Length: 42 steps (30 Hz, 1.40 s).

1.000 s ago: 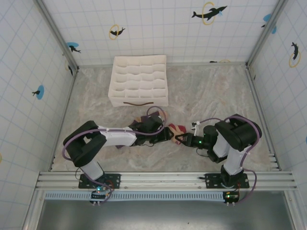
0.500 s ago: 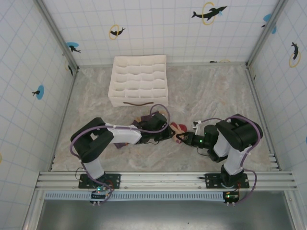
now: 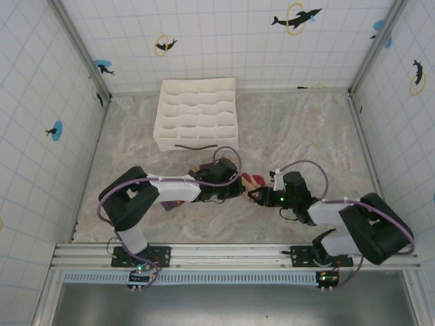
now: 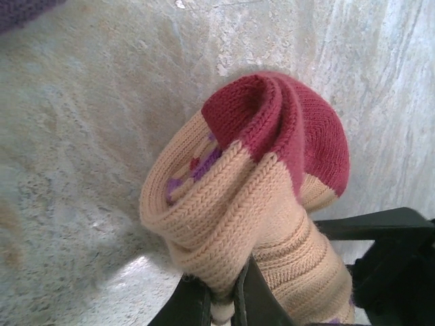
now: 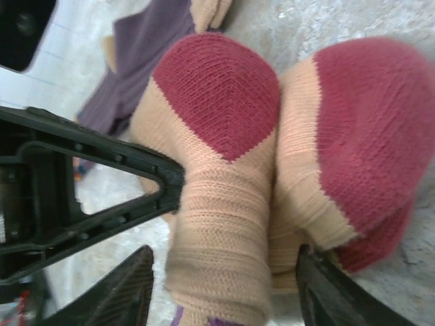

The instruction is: Roll the socks

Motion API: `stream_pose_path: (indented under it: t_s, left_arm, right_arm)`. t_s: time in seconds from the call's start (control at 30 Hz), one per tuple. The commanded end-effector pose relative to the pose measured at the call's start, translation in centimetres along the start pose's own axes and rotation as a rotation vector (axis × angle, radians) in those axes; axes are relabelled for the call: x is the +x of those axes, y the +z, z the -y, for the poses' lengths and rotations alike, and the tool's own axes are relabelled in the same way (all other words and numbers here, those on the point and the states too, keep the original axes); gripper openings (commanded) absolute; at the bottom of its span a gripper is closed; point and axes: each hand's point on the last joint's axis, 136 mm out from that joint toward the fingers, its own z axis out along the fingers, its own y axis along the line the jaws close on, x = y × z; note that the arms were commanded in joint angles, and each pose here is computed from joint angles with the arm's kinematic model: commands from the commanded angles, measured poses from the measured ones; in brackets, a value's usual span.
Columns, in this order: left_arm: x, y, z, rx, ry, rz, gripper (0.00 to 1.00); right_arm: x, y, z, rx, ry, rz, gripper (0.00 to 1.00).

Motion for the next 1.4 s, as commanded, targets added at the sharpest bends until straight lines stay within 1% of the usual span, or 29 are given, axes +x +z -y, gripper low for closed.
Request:
stream_pose_path:
  t_s: [0.0,0.13,0.3,0.4,0.53,0.63,0.8,0.93,1.0,1.03,1.07,1.1,1.13,1.17,1.23,1.27,1.33,1.37]
  left_arm:
    - [1.8,-0.7,-3.2,-0.131,0.031,-0.094,0.00]
    - [2.5,-1.2,-3.6,-0.143,0.044,-0.121,0.00]
    - [3.4,-1.9,-3.9,-0.145,0.033,-0.152,0.00]
    - [3.7,-2.3,-4.2,-0.152,0.014,-0.161,0.00]
    - [4.0,-2.6,-4.5,-0.161,-0.010,-0.166,0.00]
    - [4.4,-2.7,-4.6,-0.158,-0.025,-0.176,0.00]
    - [4.8,-2.8,-4.9,-0.165,-0.044,-0.185,0.00]
    - [4.9,-2.9,-5.2,-0.172,-0.056,-0.187,0.00]
    - [4.9,-2.8,-5.1,-0.166,-0.059,-0.184,0.00]
    - [4.9,-2.8,-5.1,-0.162,-0.064,-0.184,0.00]
    - [5.0,-2.8,-5.0,-0.148,-0.065,-0.188,0.04]
    - [5.0,-2.8,-4.8,-0.140,-0.072,-0.184,0.14]
    - [4.9,-2.8,-4.9,-0.142,-0.079,-0.179,0.25]
    - [4.8,-2.8,-4.7,-0.131,-0.082,-0.173,0.38]
    - [4.7,-2.9,-4.4,-0.115,-0.088,-0.164,0.58]
    - [4.5,-3.0,-4.2,-0.110,-0.088,-0.160,0.65]
    - [4.3,-3.1,-3.9,-0.101,-0.083,-0.154,0.70]
    - [4.2,-3.1,-3.7,-0.097,-0.080,-0.148,0.72]
  right_arm:
    - [1.4,-0.9,2.8,0.240,-0.106,-0.090,0.62]
    - [0.2,-1.5,1.7,0.306,-0.202,-0.070,0.66]
    - [-0.8,-1.7,-0.5,0.381,-0.405,-0.014,0.69]
    - [-0.8,-1.4,-2.3,0.373,-0.515,0.015,0.69]
    - [-0.3,-0.6,-4.9,0.310,-0.627,0.057,0.70]
    - [0.2,0.1,-5.8,0.310,-0.692,0.068,0.70]
    - [0.9,1.2,-5.7,0.325,-0.724,0.069,0.69]
    - [1.7,1.7,-4.5,0.350,-0.719,0.056,0.68]
    - [2.1,1.8,-3.9,0.361,-0.719,0.049,0.63]
    - [2.3,1.8,-3.4,0.371,-0.716,0.051,0.58]
    - [2.4,1.7,-3.0,0.383,-0.710,0.052,0.55]
    - [2.4,1.7,-2.6,0.395,-0.705,0.057,0.50]
    - [2.7,1.6,-2.1,0.401,-0.700,0.057,0.44]
    - [2.8,1.5,-1.5,0.404,-0.687,0.058,0.37]
    - [3.3,1.4,-0.9,0.373,-0.652,0.046,0.25]
    - [3.6,1.3,-0.6,0.350,-0.628,0.041,0.21]
    - [4.0,1.1,-0.2,0.294,-0.569,0.035,0.18]
    - [4.1,1.0,-0.1,0.266,-0.536,0.035,0.16]
